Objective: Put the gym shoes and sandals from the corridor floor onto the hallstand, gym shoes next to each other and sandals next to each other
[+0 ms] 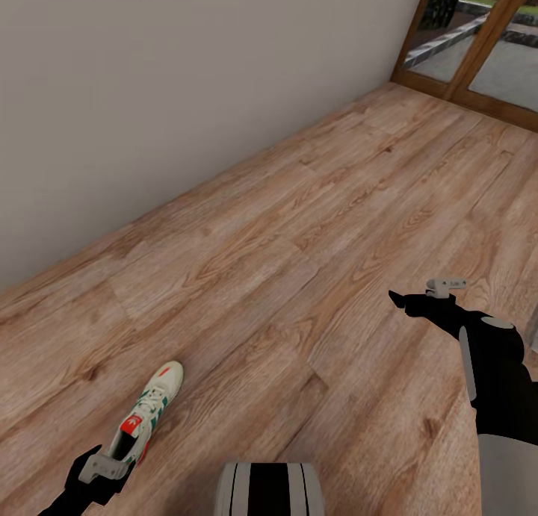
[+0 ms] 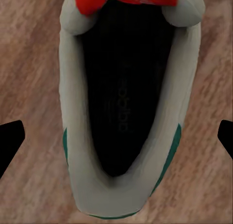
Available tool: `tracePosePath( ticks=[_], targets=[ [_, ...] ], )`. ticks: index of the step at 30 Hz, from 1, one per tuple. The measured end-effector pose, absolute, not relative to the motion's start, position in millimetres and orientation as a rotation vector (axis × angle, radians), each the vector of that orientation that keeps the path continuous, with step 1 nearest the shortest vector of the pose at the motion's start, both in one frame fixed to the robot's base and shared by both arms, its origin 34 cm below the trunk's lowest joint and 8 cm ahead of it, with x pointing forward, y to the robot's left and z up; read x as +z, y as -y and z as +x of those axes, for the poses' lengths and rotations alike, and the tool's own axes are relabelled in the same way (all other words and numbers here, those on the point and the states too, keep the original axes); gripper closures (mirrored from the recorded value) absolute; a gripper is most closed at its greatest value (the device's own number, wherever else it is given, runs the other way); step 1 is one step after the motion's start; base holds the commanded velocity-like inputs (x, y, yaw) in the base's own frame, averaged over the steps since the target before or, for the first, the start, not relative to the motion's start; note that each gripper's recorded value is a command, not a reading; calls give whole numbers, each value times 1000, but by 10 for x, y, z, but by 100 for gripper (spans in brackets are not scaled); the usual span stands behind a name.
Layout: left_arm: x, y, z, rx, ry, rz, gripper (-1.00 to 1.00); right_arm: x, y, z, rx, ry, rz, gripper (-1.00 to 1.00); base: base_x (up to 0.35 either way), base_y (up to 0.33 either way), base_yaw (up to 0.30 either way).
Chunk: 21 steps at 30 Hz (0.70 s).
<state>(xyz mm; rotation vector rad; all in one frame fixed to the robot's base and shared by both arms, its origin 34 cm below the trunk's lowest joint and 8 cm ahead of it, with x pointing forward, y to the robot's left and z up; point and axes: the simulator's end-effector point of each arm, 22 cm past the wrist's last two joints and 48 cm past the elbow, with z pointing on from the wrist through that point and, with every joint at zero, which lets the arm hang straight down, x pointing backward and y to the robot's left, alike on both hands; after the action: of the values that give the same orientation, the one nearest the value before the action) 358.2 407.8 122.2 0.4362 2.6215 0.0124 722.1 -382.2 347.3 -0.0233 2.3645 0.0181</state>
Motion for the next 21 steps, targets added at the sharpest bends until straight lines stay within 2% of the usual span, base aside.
tracePosePath(
  ticks=[5, 21],
  targets=[
    [1219, -4071, 3581, 11, -2622, 436, -100, 3471, 3823, 7221, 18, -2365, -23, -100, 120, 80, 0],
    [1216, -4055, 3582, 8, -2621, 436, -100, 3471, 3824, 7221, 18, -2365, -23, -100, 6, 4, 0]
  ],
)
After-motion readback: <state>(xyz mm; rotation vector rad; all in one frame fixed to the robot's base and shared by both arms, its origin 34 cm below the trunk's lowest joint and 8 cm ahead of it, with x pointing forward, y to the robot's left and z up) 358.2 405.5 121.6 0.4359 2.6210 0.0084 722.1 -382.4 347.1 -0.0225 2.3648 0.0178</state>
